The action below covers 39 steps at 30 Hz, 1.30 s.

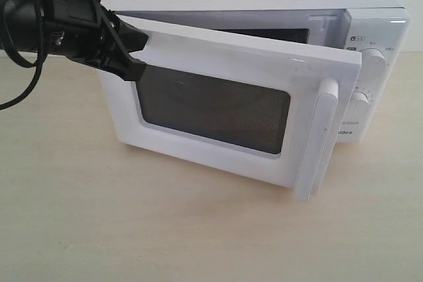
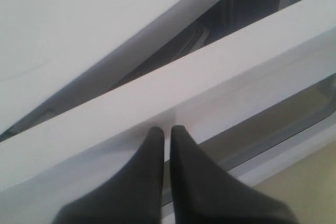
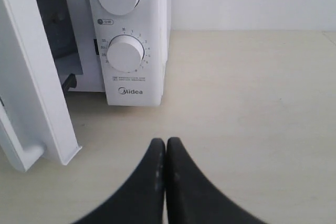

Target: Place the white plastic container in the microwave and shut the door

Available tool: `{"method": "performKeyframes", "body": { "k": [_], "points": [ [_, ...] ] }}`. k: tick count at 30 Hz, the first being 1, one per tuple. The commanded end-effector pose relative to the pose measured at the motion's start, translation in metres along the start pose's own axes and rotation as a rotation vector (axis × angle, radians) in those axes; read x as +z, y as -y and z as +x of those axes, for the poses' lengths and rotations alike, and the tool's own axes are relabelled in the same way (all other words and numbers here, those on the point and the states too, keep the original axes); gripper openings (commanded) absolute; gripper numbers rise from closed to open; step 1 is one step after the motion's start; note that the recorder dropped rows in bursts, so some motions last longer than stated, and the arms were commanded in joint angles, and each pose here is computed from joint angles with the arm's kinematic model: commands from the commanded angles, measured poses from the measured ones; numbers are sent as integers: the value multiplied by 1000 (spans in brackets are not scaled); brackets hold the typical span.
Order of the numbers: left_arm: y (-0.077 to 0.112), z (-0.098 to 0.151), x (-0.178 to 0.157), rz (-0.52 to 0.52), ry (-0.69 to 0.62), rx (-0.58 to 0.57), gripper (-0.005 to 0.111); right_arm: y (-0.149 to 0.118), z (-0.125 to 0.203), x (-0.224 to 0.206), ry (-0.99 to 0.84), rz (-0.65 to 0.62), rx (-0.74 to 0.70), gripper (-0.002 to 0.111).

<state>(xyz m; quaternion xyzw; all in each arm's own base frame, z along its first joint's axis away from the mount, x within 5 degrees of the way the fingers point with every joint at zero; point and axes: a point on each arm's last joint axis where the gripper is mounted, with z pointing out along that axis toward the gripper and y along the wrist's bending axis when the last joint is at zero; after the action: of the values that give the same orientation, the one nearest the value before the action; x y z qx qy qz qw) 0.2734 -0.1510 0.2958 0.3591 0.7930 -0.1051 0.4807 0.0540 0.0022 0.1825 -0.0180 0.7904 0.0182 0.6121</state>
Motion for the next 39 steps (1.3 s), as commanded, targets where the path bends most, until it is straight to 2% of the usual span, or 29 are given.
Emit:
{"method": "performKeyframes", "body": {
  "k": [1,9,12,16,21,23,25,29,33,39],
  "points": [
    [1,-2,0,-5,13,-11,4,1,-5,-1,53,11,-104,0],
    [3,-1,0,15,-1,-11,4,0,-16,-2,179,8,-132,0],
    [4,1,0,33,-14,-11,4,-1,-27,-5,303,4,-130,0],
    [6,1,-3,53,-22,-9,4,-4,-54,-18,634,-24,-76,0],
    [9,-6,-15,77,5,-38,4,-4,-80,-49,1081,-144,160,0],
    [11,-7,-20,96,7,-41,4,-2,-85,-59,1197,-176,225,0],
    [14,-8,-26,115,7,-36,4,-3,-96,-62,1154,-202,238,0],
    [15,-14,-38,113,37,-28,4,-12,-128,-72,904,-245,198,0],
    [15,-19,-51,101,76,-19,4,-9,-164,-87,839,-192,176,0],
    [15,-25,-67,88,121,-9,4,0,-207,-81,695,-91,263,0]
  ]
}}
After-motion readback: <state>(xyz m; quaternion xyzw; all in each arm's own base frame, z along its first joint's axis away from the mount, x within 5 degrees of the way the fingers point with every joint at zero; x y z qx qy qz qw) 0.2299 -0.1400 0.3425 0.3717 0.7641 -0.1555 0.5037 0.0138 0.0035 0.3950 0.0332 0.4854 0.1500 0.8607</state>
